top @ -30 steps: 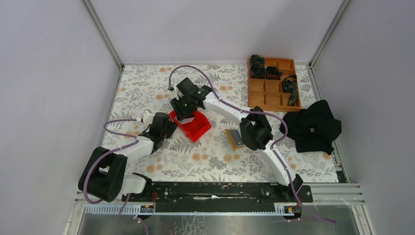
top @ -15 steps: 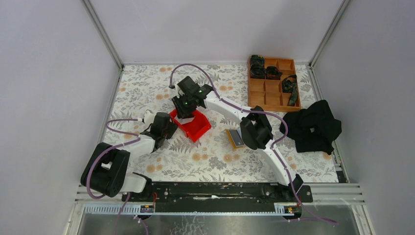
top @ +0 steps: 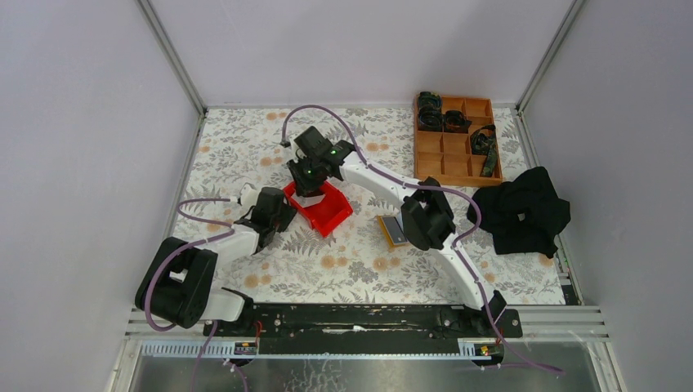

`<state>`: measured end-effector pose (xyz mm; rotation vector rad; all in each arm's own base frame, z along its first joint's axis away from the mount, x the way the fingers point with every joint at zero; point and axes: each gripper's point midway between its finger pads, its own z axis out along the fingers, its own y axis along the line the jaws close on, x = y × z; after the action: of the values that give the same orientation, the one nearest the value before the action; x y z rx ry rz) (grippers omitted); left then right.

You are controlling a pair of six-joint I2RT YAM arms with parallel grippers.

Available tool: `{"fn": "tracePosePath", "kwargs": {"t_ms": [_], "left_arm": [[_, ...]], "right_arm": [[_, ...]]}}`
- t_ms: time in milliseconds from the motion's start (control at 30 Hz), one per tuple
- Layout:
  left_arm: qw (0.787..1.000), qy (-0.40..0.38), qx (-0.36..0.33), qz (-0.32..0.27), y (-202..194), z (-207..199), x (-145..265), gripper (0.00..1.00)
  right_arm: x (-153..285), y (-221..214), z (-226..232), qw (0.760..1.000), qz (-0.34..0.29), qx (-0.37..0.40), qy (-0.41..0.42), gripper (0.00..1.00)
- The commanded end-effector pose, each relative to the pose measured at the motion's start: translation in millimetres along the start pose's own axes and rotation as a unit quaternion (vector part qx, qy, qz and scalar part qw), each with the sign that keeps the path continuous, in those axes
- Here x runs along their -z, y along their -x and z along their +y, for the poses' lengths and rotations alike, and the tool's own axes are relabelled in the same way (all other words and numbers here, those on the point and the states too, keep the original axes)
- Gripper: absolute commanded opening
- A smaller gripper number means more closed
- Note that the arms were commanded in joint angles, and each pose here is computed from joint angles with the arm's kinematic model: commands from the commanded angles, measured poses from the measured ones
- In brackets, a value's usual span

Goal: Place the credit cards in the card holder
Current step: Pick up the credit card from the storage box.

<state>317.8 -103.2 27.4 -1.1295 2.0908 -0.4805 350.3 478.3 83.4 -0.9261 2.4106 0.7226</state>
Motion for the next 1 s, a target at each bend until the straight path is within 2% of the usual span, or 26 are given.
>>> {"fn": "tracePosePath", "kwargs": {"t_ms": [0,267,467,800,967], "left_arm": [[0.998,-0.055,0.010,-0.016,13,-35,2,0.38],[0.998,-0.060,0.013,-0.019,15,-37,3,0.38],[0.998,-0.062,0.013,-0.022,16,-38,5,0.38],[0.998,-0.061,0.012,-0.019,15,-36,6,0.38],[0.998,-0.059,0.012,-0.016,13,-34,6,0.38]], "right_arm": [[14,8,10,0.999,-0.008,0.027,-0.026,0.26],[26,12,-9,0.992,-0.020,0.060,-0.106,0.11],[42,27,-17,0.986,-0.048,0.069,-0.141,0.06],[44,24,-10,0.989,-0.048,0.065,-0.124,0.09],[39,17,-7,0.992,-0.039,0.055,-0.108,0.16]]}}
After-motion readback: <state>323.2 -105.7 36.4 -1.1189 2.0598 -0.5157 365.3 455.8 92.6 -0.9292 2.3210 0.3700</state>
